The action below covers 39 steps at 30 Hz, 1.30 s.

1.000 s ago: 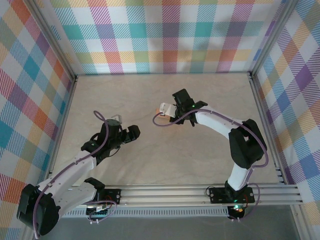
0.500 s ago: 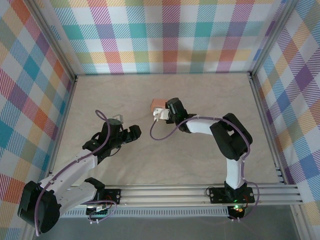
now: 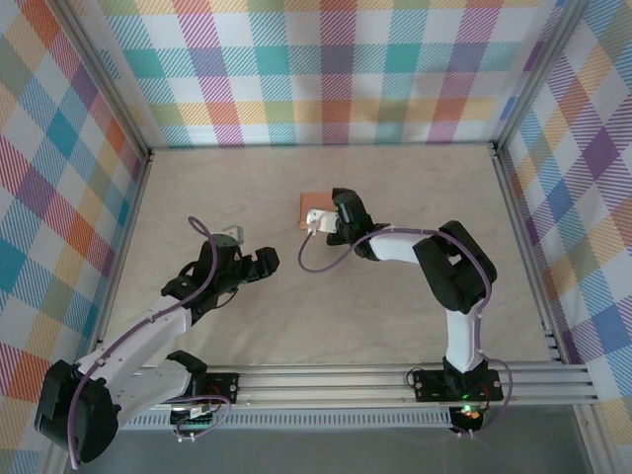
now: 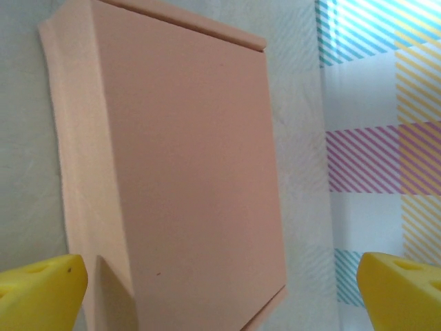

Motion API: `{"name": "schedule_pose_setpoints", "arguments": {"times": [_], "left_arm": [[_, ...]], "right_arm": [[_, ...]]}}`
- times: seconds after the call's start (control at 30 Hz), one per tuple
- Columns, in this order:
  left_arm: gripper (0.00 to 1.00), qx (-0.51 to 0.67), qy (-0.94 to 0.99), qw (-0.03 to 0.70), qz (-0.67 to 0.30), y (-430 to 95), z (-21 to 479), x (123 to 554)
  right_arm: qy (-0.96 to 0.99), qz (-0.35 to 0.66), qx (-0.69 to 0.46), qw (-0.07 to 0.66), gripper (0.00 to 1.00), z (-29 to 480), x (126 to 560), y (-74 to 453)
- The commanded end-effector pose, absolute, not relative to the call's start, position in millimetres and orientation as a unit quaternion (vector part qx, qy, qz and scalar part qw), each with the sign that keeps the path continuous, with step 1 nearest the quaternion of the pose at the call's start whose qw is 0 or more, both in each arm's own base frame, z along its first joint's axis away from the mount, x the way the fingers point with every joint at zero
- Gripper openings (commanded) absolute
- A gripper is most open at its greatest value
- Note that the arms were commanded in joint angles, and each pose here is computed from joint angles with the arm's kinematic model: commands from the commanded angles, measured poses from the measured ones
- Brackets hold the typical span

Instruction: Fold the paper box

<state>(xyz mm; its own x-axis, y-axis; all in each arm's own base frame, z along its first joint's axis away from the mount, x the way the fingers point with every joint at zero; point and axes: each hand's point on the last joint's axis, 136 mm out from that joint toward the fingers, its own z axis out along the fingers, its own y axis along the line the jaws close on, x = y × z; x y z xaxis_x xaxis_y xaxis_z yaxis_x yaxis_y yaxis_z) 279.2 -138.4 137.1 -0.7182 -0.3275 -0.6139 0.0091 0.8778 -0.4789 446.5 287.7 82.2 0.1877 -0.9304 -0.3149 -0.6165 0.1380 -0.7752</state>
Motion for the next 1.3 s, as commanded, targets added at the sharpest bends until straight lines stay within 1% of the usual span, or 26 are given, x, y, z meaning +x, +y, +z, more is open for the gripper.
{"name": "schedule_pose_setpoints", "arguments": {"times": [0.0,0.03,0.1,0.17,0.23,0.33,0.43,0.5,0.63,0.7,0.77,0.87,0.97,1.0,1.13,1.27], "left_arm": [[0.98,-0.048,0.884,0.427,-0.184,-121.8,148.8,289.3],[1.0,-0.044,0.877,0.45,-0.161,-113.7,153.8,292.9],[1.0,-0.036,0.859,0.499,-0.109,-96.3,167.4,300.1],[1.0,-0.04,0.831,0.552,-0.057,-76.4,181.6,305.8],[1.0,-0.037,0.806,0.591,-0.013,-58.9,189.5,308.0],[1.0,-0.019,0.791,0.611,-0.015,-48.3,183.1,311.5],[1.0,-0.011,0.802,0.597,0.026,-31.2,165.5,318.3],[1.0,-0.011,0.804,0.593,0.049,-20.8,154.2,324.4],[1.0,-0.024,0.811,0.583,0.039,-10.1,138.2,344.9],[1.0,-0.033,0.813,0.579,0.041,-4.0,132.7,356.1],[1.0,-0.046,0.812,0.582,0.02,0.1,128.0,367.4],[1.0,-0.073,0.82,0.568,-0.027,5.3,105.8,383.8],[1.0,-0.054,0.826,0.559,-0.04,-3.0,82.1,398.0],[1.0,-0.042,0.837,0.544,-0.031,-7.9,77.7,397.1],[1.0,-0.031,0.84,0.541,-0.013,-12.5,78.1,398.7],[1.0,-0.031,0.84,0.541,-0.012,-13.1,78.2,398.7]], "right_arm": [[0.641,-0.093,-0.589,0.483,1.0,117.2,432.7,290.4],[0.658,-0.061,-0.571,0.487,1.0,124.5,428.4,286.8],[0.685,-0.007,-0.529,0.501,1.0,142.0,421.2,277.2],[0.707,0.042,-0.473,0.524,1.0,162.0,416.2,259.4],[0.729,0.092,-0.408,0.542,1.0,178.5,408.7,234.4],[0.756,0.117,-0.306,0.567,1.0,192.6,402.6,182.6],[0.782,0.103,-0.213,0.577,1.0,183.5,390.8,126.4],[0.8,0.083,-0.158,0.573,1.0,168.6,383.0,90.6],[0.818,0.08,-0.079,0.564,1.0,140.7,371.4,48.6],[0.809,0.084,-0.063,0.579,1.0,135.1,373.5,41.5],[0.805,0.085,-0.056,0.585,1.0,128.8,377.8,37.0],[0.805,0.086,-0.046,0.586,1.0,116.3,383.9,32.2],[0.801,0.092,-0.041,0.59,1.0,100.3,385.4,30.0],[0.799,0.094,-0.04,0.593,1.0,99.4,387.6,29.7],[0.826,0.091,-0.031,0.555,1.0,92.2,396.6,26.5],[0.823,0.092,-0.032,0.559,1.0,93.1,396.9,26.8]]}}
